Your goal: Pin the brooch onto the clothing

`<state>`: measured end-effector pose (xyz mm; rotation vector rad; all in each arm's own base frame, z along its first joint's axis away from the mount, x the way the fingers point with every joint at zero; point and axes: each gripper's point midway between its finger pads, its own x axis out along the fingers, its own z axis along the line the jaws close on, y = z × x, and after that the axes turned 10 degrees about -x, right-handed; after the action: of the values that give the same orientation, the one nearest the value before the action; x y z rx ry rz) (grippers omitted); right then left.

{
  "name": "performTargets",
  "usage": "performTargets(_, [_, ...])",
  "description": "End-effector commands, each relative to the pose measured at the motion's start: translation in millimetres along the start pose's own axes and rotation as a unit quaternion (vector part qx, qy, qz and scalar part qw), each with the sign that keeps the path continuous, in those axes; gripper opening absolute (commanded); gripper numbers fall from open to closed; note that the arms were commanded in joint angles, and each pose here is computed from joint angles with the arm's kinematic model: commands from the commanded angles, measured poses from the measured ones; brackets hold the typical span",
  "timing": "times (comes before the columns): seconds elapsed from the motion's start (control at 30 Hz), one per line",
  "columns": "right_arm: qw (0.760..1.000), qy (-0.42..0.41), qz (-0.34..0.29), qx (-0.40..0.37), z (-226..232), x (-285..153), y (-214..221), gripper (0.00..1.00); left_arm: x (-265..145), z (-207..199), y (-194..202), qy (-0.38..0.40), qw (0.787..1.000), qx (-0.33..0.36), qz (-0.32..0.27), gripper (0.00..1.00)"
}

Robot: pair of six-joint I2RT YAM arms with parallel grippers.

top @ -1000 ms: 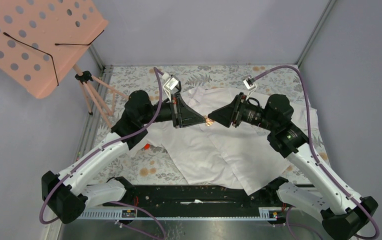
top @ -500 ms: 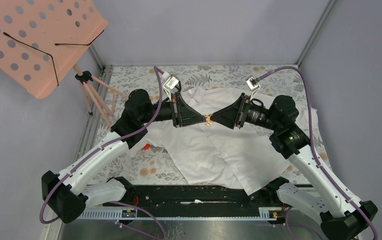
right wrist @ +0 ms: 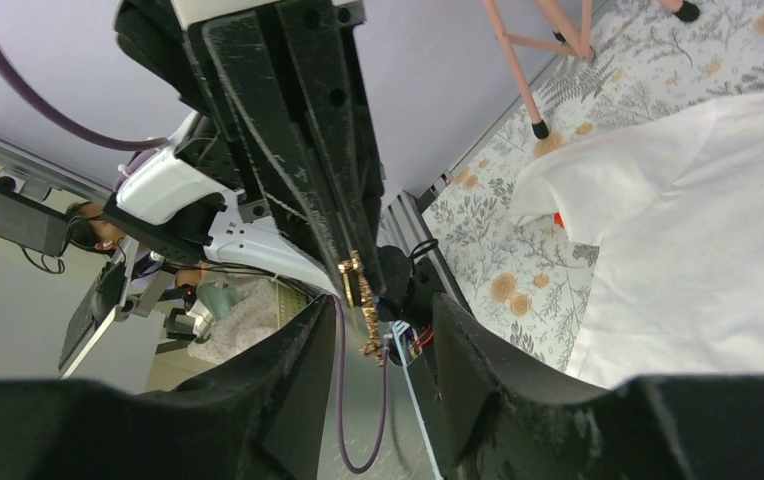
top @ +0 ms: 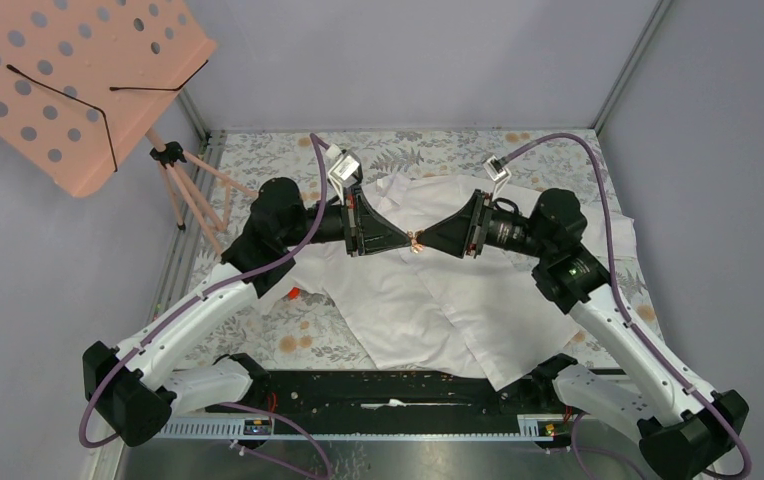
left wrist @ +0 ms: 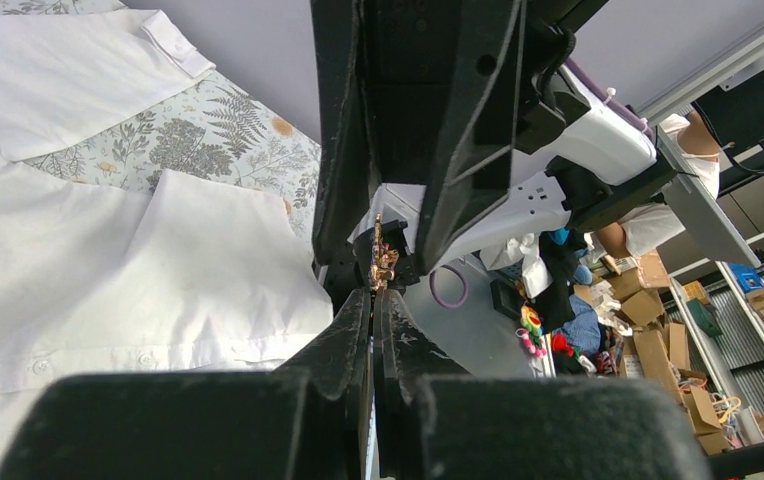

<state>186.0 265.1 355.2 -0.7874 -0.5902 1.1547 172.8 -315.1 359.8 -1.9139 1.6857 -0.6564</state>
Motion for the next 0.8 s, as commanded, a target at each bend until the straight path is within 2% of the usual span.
performTargets(0.0, [1.000,-0.015,0.000,0.000,0.4,3.4,-1.9,0.45,-1.8,-26.1,-12.6,0.030,0.999,0.043,-0.005,0.00])
performTargets(0.3, [0.998,0.059,0.027,0.019,-33.1,7.5,9.5,0.33,-0.9,-31.1,-15.2,0.038,0.998,0.046,-0.002,0.00])
performTargets(0.43, [0.994,0.081,0.062,0.048,-48.7,11.6,23.8,0.28,0.3,-32.6,-14.6,0.042,0.998,0.045,0.005,0.00])
performTargets(0.6, [0.995,0.069,0.059,0.035,-42.6,9.5,22.1,0.30,0.8,-25.8,-16.1,0.029,0.999,0.045,-0.003,0.00])
performTargets(0.77, [0.998,0.057,0.034,0.002,-29.3,4.3,10.1,0.42,2.8,-14.7,-16.7,0.008,0.999,0.038,-0.009,0.00])
